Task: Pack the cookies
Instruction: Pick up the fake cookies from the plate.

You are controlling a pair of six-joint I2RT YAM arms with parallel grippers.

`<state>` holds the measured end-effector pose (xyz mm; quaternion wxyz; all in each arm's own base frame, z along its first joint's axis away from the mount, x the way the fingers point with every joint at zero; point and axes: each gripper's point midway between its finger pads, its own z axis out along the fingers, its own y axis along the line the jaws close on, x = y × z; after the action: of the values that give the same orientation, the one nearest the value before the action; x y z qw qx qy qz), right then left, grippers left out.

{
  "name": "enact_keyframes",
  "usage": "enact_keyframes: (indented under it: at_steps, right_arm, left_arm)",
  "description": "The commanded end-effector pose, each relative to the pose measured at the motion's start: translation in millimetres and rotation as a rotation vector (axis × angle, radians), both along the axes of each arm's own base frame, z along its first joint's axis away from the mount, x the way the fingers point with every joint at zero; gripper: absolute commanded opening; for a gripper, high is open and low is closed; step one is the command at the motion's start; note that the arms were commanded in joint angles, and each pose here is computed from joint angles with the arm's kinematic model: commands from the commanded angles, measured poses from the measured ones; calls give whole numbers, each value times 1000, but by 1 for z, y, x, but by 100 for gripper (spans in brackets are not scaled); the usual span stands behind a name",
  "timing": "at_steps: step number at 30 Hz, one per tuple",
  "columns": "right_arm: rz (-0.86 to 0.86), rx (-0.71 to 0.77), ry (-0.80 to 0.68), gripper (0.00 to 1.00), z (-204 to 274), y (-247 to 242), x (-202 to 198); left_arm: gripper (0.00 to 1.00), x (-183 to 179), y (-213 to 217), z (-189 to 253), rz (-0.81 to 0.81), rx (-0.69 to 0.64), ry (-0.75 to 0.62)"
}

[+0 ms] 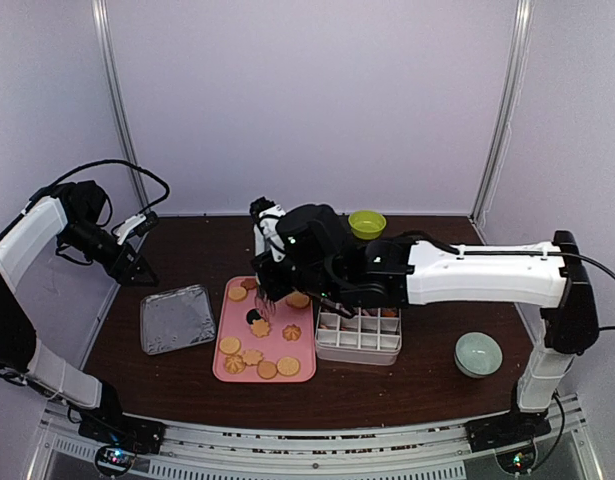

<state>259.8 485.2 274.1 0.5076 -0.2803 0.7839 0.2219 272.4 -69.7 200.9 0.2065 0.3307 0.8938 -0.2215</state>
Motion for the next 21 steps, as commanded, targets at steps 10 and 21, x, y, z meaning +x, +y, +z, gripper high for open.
enact_keyframes:
  at_steps: [10, 21]
  right_arm:
    - [40, -57, 16, 36, -38, 43, 22]
    - [25, -66, 40, 36, -57, 48, 34]
  left_arm:
    - [85, -1, 3, 8, -2, 9, -39]
    - [85, 0, 3, 8, -3, 10, -39]
